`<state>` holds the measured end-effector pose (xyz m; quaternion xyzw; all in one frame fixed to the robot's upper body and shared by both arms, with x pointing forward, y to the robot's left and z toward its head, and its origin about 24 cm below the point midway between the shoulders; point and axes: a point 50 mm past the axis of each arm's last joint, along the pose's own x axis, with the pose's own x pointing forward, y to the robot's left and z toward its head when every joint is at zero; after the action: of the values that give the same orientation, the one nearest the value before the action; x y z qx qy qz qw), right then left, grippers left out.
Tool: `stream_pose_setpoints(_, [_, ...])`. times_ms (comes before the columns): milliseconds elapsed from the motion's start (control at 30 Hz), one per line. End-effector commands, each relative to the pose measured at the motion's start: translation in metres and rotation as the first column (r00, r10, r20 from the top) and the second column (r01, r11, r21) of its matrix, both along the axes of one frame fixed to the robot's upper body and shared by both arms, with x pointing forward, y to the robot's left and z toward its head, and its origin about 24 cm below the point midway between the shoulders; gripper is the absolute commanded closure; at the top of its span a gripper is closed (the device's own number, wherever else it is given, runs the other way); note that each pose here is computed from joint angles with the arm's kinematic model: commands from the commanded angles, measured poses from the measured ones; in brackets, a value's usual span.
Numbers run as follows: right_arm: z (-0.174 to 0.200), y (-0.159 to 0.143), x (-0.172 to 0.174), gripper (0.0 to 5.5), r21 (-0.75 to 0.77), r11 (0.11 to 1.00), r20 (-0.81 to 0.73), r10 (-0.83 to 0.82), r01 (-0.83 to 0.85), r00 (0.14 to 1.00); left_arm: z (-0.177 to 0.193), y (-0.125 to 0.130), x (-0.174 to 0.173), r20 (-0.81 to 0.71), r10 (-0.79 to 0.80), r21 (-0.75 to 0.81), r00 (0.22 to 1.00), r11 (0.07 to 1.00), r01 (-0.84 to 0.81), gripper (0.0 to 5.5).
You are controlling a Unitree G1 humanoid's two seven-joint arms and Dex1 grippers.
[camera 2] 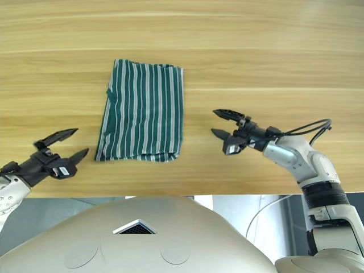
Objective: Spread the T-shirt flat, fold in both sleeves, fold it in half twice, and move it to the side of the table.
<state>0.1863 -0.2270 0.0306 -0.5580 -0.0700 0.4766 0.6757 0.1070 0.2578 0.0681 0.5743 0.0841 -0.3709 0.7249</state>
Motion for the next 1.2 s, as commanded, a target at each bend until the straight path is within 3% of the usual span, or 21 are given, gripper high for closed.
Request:
stream_pose_setpoints(33, [0.003,-0.001,0.009,1.99,-0.029,1.0,0.023,0.003,-0.002,1.0,0.002,0.01,0.001,-0.01,0.024,0.066,1.0,0.998,-0.023,1.89])
stream_pose_setpoints(200, [0.005,-0.003,0.008,1.99,-0.031,1.0,0.025,0.005,-0.004,1.0,-0.039,-0.012,-0.009,-0.185,-0.075,0.025,0.98,0.996,0.081,1.89])
stream_pose_setpoints(333, [0.007,-0.004,0.009,1.99,-0.027,1.0,0.031,0.001,0.0,1.0,-0.059,-0.01,-0.016,-0.263,-0.097,0.05,0.96,0.992,0.114,1.89])
stream_pose_setpoints(500, [0.007,-0.003,0.01,1.99,-0.022,1.0,0.032,-0.001,0.001,0.999,-0.06,-0.032,-0.013,-0.265,-0.217,-0.04,0.94,0.976,0.214,1.89])
stream_pose_setpoints(633, [0.005,0.003,0.013,1.99,-0.007,1.0,0.036,0.008,-0.008,0.999,-0.059,-0.031,-0.001,-0.267,-0.255,-0.038,0.929,0.966,0.254,1.89])
stream_pose_setpoints(867, [0.005,0.009,0.016,1.99,-0.004,0.999,0.037,0.035,-0.035,0.999,-0.055,-0.056,-0.011,-0.264,-0.355,-0.161,0.897,0.933,0.322,1.89])
stream_pose_setpoints(1200, [0.003,0.02,0.014,1.99,0.007,0.997,0.025,0.082,-0.082,0.996,-0.054,-0.053,0.007,-0.312,-0.452,-0.11,0.836,0.891,0.441,1.89])
